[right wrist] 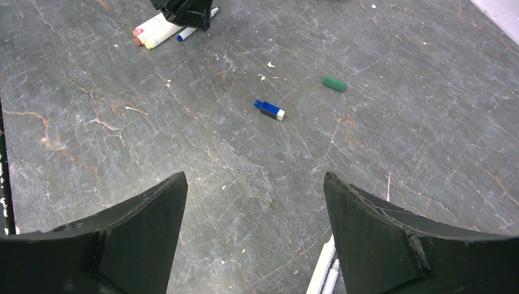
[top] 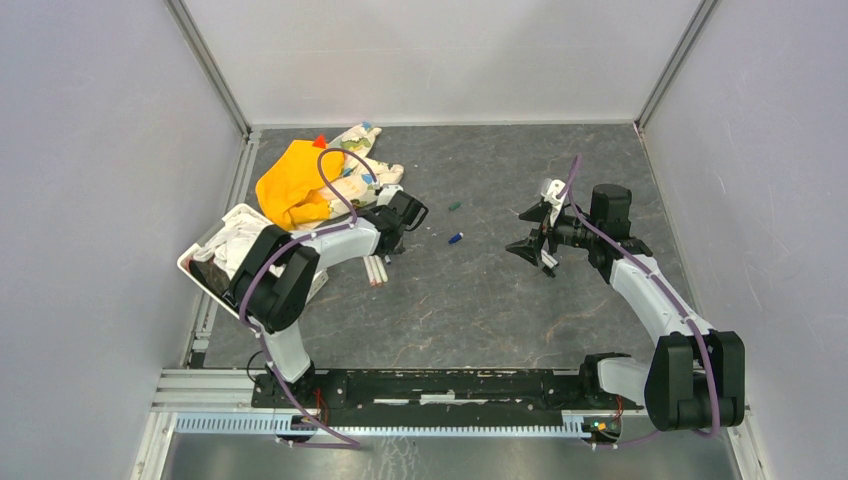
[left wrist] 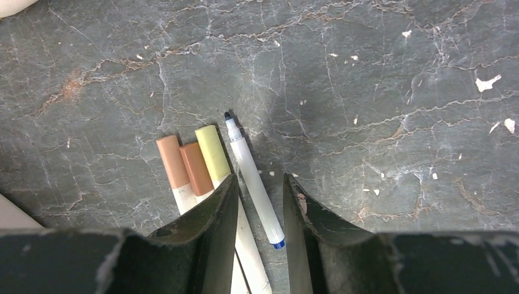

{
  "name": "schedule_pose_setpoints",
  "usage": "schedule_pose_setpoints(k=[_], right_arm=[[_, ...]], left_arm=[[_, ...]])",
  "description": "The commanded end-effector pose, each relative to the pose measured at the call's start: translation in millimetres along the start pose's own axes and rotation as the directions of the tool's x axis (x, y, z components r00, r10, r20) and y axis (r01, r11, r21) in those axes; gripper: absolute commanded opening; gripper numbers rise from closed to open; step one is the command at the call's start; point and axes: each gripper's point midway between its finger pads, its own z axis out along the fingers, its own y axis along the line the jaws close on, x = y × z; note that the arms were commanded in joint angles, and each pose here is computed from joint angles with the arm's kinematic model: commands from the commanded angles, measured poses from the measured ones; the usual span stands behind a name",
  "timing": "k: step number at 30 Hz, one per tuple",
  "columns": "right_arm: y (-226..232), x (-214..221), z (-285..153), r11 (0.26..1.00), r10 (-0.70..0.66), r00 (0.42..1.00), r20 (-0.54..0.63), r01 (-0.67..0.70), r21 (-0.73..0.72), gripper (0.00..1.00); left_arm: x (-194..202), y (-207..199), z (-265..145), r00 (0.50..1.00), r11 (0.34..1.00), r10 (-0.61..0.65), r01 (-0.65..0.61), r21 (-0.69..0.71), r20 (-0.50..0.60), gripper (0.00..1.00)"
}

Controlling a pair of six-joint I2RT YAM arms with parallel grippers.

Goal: Insert the pens into the pen caps
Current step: Pick up the pen from the center of the board.

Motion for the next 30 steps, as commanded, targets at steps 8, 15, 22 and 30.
schedule_pose_setpoints(k=[8,15,22,30], right_arm=[[-1.4,-8.9,-1.9,0.999,-0.033,0.999,0.028,0.033,0.000,0.88],[-1.0,-8.9,-1.9,0.999,-0.032,0.999,0.028,0.032,-0.002,0.88],[3.5,-6.5,0.1,1.000,-0.002,0.999,0.041,0.003,-0.022,0.88],[15.4,-7.6,10.4,0.992,0.120,0.985,0.124,-0.113,-0.064,0.88]], left_arm=[[4.7,-9.2,13.7,0.995,0.995,-0.092,0.093,0.034,-0.032,0.32],[13.4,-16.9,16.1,0.994,0.992,-0.084,0.090,0.091,-0.067,0.05],[-4.2,-33.4,-5.3,0.994,0.967,-0.109,0.108,0.231,-0.008,0.02],[-58.2,-74.3,-85.3,0.939,0.807,-0.272,0.104,0.582,0.209,0.02]])
